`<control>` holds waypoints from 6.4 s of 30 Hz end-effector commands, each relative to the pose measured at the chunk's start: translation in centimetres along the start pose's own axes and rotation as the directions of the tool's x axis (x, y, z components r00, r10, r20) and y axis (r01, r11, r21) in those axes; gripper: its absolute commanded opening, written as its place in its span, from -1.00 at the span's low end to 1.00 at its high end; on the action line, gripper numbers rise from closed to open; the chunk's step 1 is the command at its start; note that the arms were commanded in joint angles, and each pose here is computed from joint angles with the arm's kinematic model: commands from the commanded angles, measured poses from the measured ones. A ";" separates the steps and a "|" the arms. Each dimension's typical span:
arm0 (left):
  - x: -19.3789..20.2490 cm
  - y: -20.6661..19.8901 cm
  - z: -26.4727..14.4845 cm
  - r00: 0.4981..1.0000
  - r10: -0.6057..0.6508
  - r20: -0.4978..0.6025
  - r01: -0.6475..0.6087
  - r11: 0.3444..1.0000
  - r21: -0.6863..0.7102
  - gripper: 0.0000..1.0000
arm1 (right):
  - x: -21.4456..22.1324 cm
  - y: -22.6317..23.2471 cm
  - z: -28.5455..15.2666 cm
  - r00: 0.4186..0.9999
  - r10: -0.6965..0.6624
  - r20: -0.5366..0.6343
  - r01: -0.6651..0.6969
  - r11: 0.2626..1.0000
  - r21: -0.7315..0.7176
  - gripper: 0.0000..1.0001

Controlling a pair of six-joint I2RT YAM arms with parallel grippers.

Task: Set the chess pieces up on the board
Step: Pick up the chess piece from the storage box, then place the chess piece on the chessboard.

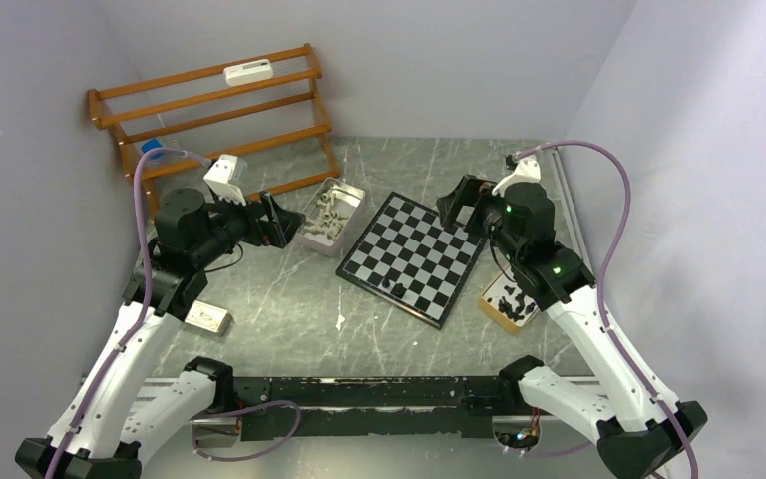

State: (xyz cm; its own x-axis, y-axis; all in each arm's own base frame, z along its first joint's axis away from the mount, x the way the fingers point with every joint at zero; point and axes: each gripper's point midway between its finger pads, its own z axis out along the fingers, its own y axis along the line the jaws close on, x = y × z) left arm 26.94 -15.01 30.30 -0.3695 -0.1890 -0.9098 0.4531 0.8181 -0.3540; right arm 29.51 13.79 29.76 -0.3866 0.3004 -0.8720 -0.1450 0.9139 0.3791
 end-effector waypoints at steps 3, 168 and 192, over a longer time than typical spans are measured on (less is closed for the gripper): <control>-0.7 -0.3 -0.3 1.000 0.002 0.024 -0.002 1.000 0.000 0.99 | -0.1 -0.4 0.1 1.000 0.006 -0.010 -0.006 0.999 0.038 1.00; 8.2 -14.9 11.1 0.931 -0.115 -0.347 0.268 0.860 0.434 -0.03 | 10.6 7.4 4.3 0.655 0.595 -0.466 -0.729 0.661 -0.179 -0.62; 8.5 -15.0 13.2 0.936 -0.119 -0.332 0.253 0.882 0.397 -0.29 | 10.3 7.4 4.2 0.657 0.601 -0.454 -0.731 0.656 -0.189 -0.61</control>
State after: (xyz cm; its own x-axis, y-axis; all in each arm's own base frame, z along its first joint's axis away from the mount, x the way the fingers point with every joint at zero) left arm 27.06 -35.06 23.23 -0.7022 -0.0628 -0.7092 0.5997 0.4847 -0.6367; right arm 28.61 24.68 21.80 -0.7529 0.6269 -0.2002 0.0356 0.3427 0.9388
